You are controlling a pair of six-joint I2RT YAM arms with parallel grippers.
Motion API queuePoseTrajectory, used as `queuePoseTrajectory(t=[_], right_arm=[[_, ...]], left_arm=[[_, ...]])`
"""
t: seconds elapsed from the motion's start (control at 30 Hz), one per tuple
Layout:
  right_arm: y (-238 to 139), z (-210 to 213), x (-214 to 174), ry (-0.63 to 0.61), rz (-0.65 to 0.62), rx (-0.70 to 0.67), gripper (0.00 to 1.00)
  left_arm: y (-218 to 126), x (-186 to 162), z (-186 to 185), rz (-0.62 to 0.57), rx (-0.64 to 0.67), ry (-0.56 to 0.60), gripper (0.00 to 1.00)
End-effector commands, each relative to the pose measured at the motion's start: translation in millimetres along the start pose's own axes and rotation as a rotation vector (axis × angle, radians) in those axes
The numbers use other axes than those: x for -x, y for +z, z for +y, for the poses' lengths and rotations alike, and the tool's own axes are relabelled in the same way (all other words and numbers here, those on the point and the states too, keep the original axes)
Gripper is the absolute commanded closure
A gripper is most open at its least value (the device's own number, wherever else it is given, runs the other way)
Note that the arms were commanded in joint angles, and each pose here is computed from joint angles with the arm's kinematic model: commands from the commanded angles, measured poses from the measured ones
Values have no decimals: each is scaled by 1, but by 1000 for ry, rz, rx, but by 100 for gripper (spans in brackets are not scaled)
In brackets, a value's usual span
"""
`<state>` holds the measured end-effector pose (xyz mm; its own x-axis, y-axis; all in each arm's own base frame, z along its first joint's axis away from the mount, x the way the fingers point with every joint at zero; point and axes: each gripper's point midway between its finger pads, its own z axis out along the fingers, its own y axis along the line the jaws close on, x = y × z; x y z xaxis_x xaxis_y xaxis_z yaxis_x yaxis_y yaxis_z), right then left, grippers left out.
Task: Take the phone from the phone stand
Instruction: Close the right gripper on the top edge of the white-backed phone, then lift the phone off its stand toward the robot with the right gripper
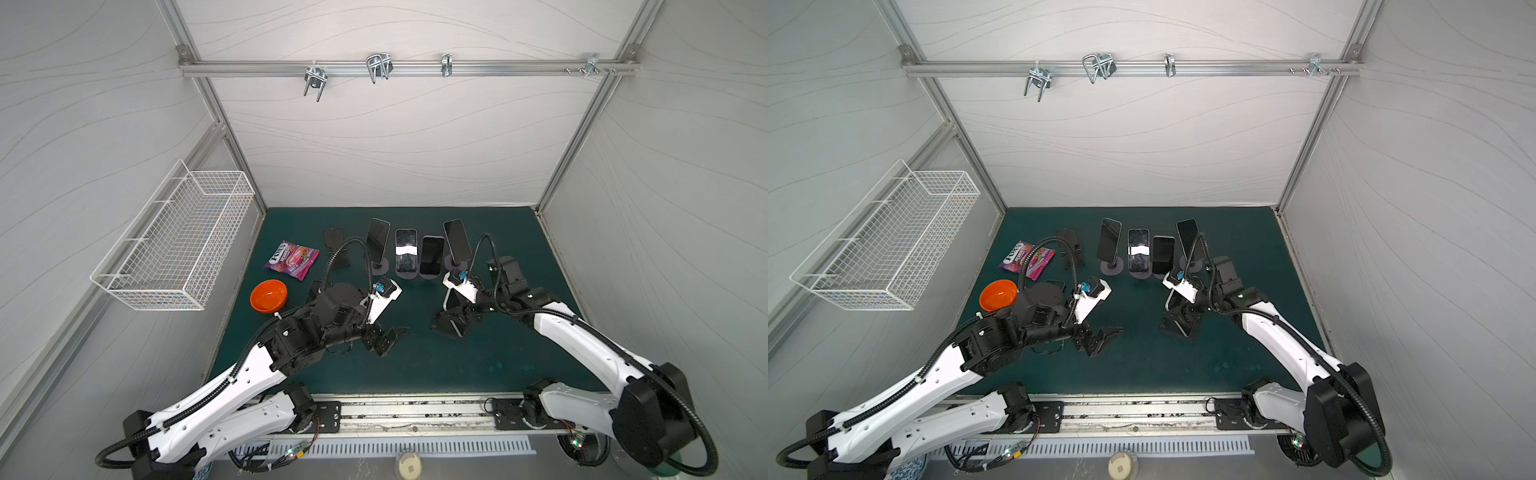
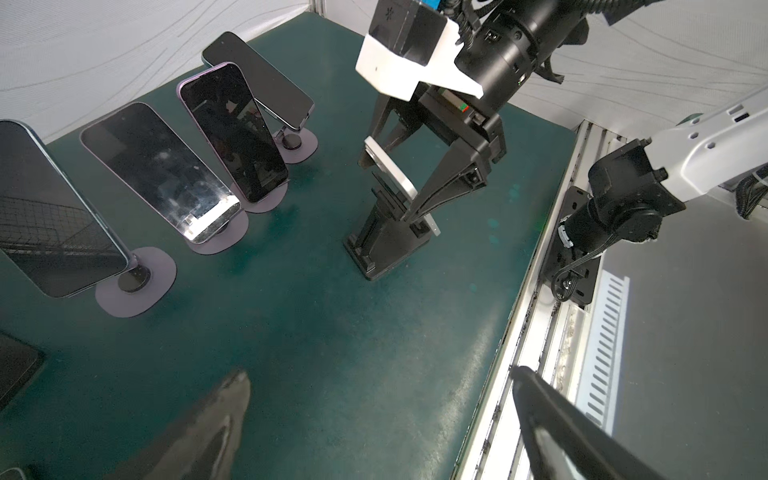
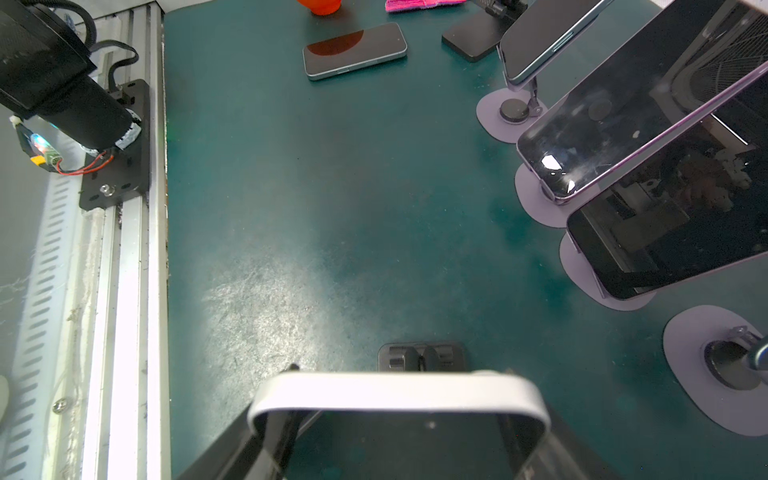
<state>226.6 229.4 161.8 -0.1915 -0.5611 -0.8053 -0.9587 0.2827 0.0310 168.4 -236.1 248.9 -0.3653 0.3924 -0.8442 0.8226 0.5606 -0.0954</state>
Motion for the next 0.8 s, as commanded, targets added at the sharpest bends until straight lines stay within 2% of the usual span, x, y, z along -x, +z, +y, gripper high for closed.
queuePoseTrajectory(t=[0.0, 0.23, 0.47, 0.63, 0.77], right_arm=[[-14, 7, 25, -36, -55, 14, 42], [-31, 8, 41, 1, -97, -19, 46], [-50, -2, 49, 119, -136, -83, 52], [-66, -12, 49, 198, -146, -184, 54], [-83, -33, 39, 296, -138, -329, 53]], left_arm=[[-4, 9, 1, -38, 11, 4, 1], [-4, 9, 1, -51, 13, 4, 1], [-2, 9, 1, -49, 13, -2, 1], [2, 9, 0, -39, -1, 3, 1], [1, 11, -1, -29, -3, 13, 1]])
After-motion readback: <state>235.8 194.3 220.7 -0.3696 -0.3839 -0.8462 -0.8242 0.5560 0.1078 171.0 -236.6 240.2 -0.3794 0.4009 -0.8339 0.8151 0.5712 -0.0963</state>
